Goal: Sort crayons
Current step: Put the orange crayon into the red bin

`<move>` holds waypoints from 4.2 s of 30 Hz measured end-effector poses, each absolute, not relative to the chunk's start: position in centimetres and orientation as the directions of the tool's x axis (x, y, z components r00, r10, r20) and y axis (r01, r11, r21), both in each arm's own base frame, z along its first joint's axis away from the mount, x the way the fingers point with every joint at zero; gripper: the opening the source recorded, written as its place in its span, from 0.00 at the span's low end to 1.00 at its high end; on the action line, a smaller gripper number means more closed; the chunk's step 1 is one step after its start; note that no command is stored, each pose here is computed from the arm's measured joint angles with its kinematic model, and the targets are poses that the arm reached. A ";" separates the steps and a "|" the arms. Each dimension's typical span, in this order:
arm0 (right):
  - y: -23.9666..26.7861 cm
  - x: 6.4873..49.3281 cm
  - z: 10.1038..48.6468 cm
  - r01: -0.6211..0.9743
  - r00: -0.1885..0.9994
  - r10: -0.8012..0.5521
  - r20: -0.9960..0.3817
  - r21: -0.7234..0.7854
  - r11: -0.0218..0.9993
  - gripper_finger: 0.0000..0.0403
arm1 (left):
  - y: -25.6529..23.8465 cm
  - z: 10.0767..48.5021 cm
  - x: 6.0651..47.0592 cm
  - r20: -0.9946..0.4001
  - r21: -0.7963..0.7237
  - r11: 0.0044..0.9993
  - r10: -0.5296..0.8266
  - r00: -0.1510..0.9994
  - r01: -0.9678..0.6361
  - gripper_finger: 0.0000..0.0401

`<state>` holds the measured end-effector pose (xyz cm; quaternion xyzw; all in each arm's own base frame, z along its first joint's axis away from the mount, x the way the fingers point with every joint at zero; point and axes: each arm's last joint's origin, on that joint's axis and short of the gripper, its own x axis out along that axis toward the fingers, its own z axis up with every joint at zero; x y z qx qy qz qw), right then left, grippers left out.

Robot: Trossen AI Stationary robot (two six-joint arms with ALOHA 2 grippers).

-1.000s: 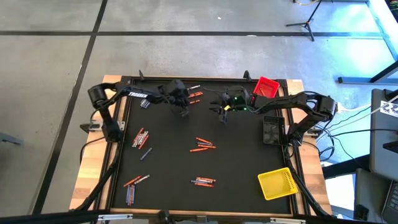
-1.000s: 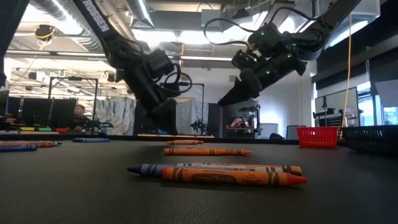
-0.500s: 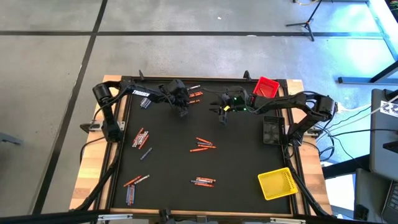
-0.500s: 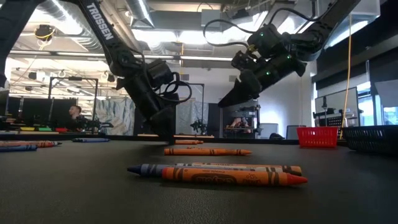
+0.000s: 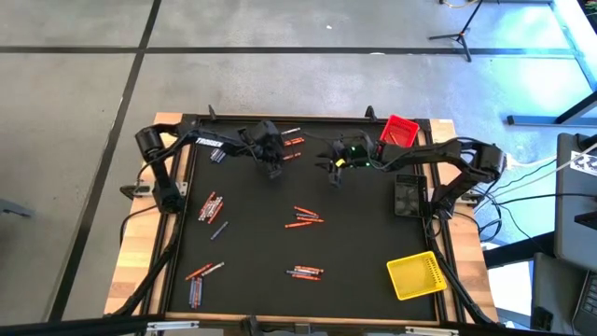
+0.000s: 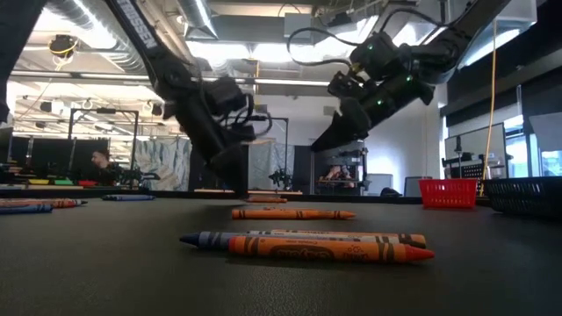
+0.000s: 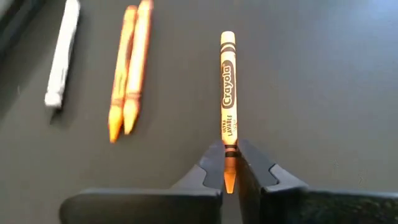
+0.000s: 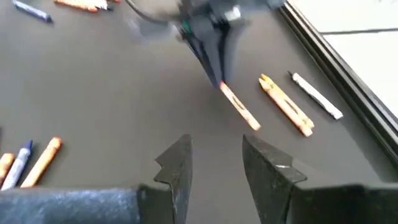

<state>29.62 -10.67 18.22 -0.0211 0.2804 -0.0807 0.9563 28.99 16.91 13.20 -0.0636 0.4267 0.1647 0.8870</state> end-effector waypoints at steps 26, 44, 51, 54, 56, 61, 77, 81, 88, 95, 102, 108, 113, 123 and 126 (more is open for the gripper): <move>-6.4 27.7 19.9 0.160 0.948 -0.168 -0.270 -0.054 0.986 0.35 | 6.4 17.2 26.4 -0.141 0.129 0.984 0.141 0.980 -0.123 0.01; -3.0 31.8 20.8 -0.083 0.996 0.088 0.013 -0.231 0.970 0.41 | 4.3 18.4 27.3 -0.059 0.162 0.985 0.077 0.995 -0.067 0.01; -2.7 31.9 20.9 -0.054 0.998 0.060 0.018 -0.267 0.962 0.23 | 4.3 18.3 27.3 -0.060 0.163 0.985 0.069 0.996 -0.059 0.01; -2.7 31.9 20.9 -0.053 0.998 0.060 0.017 -0.268 0.962 0.09 | 4.3 18.3 27.3 -0.063 0.163 0.985 0.071 0.996 -0.059 0.01; -2.7 31.9 20.9 -0.053 0.998 0.060 0.017 -0.271 0.961 0.04 | 4.3 18.3 27.3 -0.063 0.164 0.985 0.069 0.996 -0.058 0.01; -2.8 31.9 20.9 -0.025 0.999 0.029 0.015 -0.239 0.971 0.10 | 4.1 18.3 27.3 -0.064 0.161 0.987 0.035 0.997 -0.025 0.02; -3.8 30.0 22.1 0.322 0.910 -0.391 -0.137 -0.359 0.876 0.04 | 4.7 17.2 27.1 -0.180 0.189 0.948 0.290 0.940 -0.256 0.32; -4.5 28.2 23.1 0.430 0.805 -0.559 -0.197 -0.455 0.780 0.03 | 4.8 17.2 27.1 -0.180 0.195 0.938 0.323 0.929 -0.288 0.32; -7.2 24.1 25.2 0.515 0.522 -0.776 -0.355 -0.594 0.618 0.06 | 4.8 17.2 27.1 -0.184 0.196 0.938 0.322 0.929 -0.286 0.32; -10.3 20.4 25.1 0.548 0.305 -0.812 -0.497 -0.606 0.577 0.04 | 4.8 17.2 27.1 -0.184 0.196 0.938 0.321 0.929 -0.285 0.33; -14.1 17.7 23.8 0.631 0.163 -0.772 -0.615 -0.536 0.560 0.05 | 4.8 17.2 27.1 -0.184 0.196 0.939 0.320 0.929 -0.284 0.33; -16.9 16.2 22.8 0.693 0.099 -0.738 -0.668 -0.485 0.533 0.06 | 4.8 17.2 27.1 -0.185 0.196 0.939 0.320 0.929 -0.284 0.33; -18.5 15.5 21.2 0.736 0.039 -0.691 -0.722 -0.447 0.509 0.06 | 4.8 17.2 27.1 -0.185 0.196 0.938 0.320 0.929 -0.284 0.33; -20.5 14.8 18.6 0.750 -0.046 -0.616 -0.786 -0.435 0.498 0.09 | 4.8 17.2 27.1 -0.185 0.196 0.938 0.320 0.929 -0.284 0.33; -20.6 14.8 18.4 0.743 -0.050 -0.612 -0.790 -0.439 0.506 0.11 | 4.8 17.2 27.1 -0.185 0.196 0.938 0.321 0.929 -0.285 0.33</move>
